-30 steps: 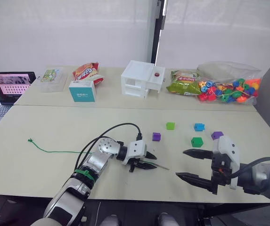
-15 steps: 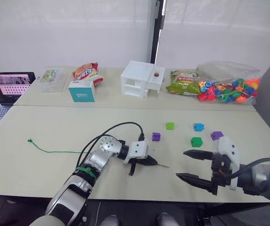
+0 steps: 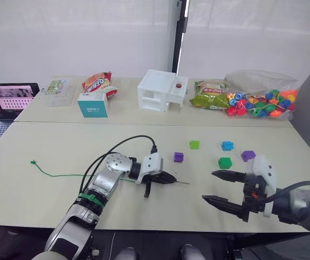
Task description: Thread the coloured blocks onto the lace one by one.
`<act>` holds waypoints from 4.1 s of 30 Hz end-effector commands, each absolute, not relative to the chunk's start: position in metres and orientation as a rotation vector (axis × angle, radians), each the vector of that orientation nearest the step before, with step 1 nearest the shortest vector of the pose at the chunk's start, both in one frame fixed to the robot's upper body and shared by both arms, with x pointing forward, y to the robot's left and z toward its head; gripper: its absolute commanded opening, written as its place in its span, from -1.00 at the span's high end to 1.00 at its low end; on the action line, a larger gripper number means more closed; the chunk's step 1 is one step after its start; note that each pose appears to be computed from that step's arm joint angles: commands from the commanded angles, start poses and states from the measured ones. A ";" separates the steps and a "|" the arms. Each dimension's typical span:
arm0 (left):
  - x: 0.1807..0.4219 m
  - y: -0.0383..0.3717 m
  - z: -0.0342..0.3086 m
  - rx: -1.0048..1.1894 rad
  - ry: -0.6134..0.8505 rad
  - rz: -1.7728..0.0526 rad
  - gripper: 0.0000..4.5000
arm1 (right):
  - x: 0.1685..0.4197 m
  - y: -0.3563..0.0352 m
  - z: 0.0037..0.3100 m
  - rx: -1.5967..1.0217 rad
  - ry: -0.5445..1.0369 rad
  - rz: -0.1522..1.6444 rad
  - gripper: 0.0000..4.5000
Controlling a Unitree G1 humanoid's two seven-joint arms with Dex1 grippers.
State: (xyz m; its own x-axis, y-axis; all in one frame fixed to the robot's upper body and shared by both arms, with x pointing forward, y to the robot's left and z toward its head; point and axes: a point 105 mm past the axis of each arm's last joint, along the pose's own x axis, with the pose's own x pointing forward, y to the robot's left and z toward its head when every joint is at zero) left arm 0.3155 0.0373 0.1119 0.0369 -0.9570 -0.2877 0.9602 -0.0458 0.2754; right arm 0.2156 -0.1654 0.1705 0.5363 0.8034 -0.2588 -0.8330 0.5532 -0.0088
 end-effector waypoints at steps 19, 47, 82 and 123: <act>0.291 0.046 0.128 0.332 -0.044 -1.497 0.98 | 0.255 -0.308 0.133 -0.027 0.003 0.047 -1.00; 0.277 0.051 0.124 0.338 -0.023 -1.417 0.98 | 0.355 -0.307 0.109 -0.137 0.104 0.114 -1.00; 0.283 0.033 0.113 0.326 0.010 -1.580 1.00 | 0.242 -0.203 0.092 0.151 0.112 0.095 0.47; 0.288 0.029 0.114 0.317 -0.014 -1.475 1.00 | 0.277 -0.216 0.135 -0.715 0.412 1.219 -0.99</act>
State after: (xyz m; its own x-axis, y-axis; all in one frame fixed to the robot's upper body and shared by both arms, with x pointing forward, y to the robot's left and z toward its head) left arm 0.2864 0.0327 0.1024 0.0945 -0.9749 -0.2014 0.9834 0.0599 0.1715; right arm 0.2752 -0.2141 0.1357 0.3335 0.7223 -0.6059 -0.9422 0.2325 -0.2413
